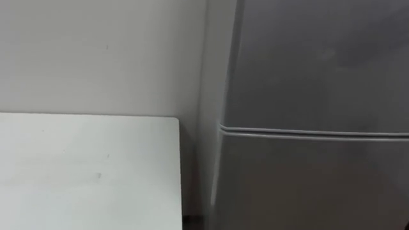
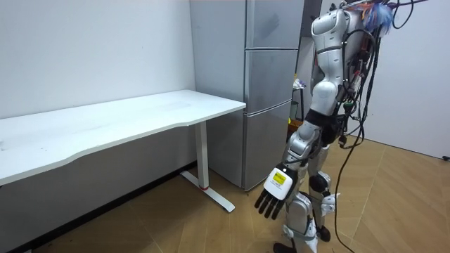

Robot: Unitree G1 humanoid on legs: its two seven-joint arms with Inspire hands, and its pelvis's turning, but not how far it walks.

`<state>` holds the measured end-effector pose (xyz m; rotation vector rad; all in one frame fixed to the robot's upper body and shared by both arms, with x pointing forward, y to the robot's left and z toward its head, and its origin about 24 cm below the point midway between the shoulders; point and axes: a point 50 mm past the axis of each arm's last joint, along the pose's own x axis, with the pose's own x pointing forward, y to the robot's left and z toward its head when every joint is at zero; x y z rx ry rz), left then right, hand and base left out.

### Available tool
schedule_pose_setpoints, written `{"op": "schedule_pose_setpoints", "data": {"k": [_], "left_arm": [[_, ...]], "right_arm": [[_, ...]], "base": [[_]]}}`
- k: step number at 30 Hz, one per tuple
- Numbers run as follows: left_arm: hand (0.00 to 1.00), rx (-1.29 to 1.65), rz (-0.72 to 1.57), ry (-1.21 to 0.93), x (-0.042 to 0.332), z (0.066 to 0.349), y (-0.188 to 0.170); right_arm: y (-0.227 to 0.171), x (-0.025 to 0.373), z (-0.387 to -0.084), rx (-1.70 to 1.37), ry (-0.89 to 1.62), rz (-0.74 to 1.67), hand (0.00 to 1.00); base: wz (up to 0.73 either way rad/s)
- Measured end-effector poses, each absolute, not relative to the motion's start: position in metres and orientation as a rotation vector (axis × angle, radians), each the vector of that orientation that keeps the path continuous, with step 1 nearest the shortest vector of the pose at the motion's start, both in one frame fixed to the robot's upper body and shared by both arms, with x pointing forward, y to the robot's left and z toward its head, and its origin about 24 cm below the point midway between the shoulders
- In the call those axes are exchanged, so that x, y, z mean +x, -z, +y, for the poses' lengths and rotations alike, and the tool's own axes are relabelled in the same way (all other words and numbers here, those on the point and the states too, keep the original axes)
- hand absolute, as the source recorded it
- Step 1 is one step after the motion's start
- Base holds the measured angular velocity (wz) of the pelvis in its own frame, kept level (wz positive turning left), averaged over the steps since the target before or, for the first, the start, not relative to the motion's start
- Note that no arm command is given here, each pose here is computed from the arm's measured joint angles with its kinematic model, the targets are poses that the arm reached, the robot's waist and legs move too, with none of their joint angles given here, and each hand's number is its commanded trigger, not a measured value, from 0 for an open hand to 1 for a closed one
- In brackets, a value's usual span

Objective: Put the bottle in the upper fridge

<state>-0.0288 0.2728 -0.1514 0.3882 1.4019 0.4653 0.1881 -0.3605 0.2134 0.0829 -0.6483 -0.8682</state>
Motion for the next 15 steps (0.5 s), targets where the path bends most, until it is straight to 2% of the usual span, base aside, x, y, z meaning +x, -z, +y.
{"op": "schedule_pose_setpoints", "data": {"k": [5,15], "left_arm": [[0.0,0.391,1.393,-0.485,-0.027,0.274,0.151],[0.0,0.34,1.387,-0.529,-0.026,0.274,0.151]], "right_arm": [[-0.195,0.18,-0.375,0.139,0.991,-0.582,0.0],[-0.1,0.143,-0.397,0.286,1.329,-0.24,0.0]], "base": [[-0.02],[0.0]]}}
